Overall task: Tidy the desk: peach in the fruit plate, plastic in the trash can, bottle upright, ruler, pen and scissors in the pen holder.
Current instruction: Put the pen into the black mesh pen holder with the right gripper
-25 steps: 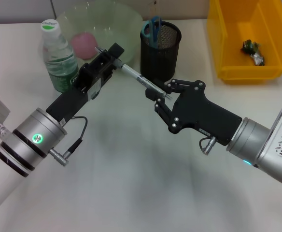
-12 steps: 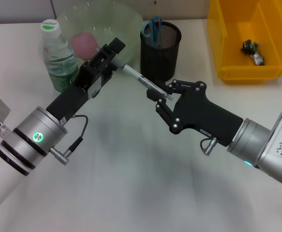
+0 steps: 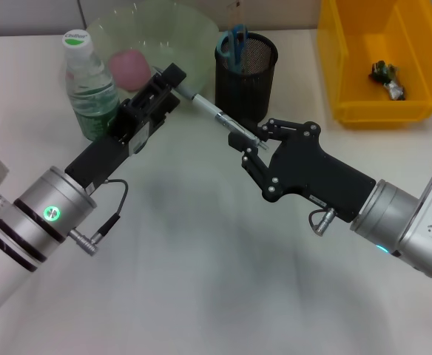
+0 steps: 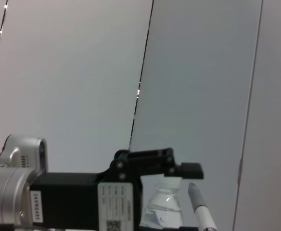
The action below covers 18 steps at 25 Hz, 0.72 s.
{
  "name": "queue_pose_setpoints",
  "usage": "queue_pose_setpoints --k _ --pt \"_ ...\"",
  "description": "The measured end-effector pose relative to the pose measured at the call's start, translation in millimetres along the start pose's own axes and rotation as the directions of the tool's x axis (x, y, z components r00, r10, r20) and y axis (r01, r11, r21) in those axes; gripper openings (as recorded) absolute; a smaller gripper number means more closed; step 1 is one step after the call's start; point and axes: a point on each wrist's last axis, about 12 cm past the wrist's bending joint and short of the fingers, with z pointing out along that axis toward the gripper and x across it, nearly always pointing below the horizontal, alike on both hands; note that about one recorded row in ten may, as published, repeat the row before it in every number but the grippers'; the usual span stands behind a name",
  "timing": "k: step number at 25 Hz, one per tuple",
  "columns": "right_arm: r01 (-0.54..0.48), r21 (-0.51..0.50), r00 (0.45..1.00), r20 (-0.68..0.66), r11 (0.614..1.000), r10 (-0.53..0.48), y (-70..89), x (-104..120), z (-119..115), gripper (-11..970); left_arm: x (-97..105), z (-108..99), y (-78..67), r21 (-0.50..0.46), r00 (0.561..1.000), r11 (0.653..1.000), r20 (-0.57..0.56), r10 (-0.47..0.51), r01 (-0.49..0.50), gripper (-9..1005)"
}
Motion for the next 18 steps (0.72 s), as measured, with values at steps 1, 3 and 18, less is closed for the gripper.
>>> queue_pose_setpoints --k 1,3,18 --pt "0.000 0.000 1.000 0.000 1.000 0.000 0.0 0 0 196 -2 -1 0.9 -0.005 1.000 1.000 -0.004 0.019 -0.019 782" --pt "-0.006 0.003 1.000 0.001 1.000 0.006 0.3 0 -1 196 -4 -3 2.2 -0.013 0.998 0.998 -0.010 0.056 -0.057 782" --pt "-0.197 0.020 0.980 0.018 0.980 0.196 -16.3 -1 -20 200 -6 -32 1.1 0.130 0.755 0.766 -0.132 0.642 -0.629 782"
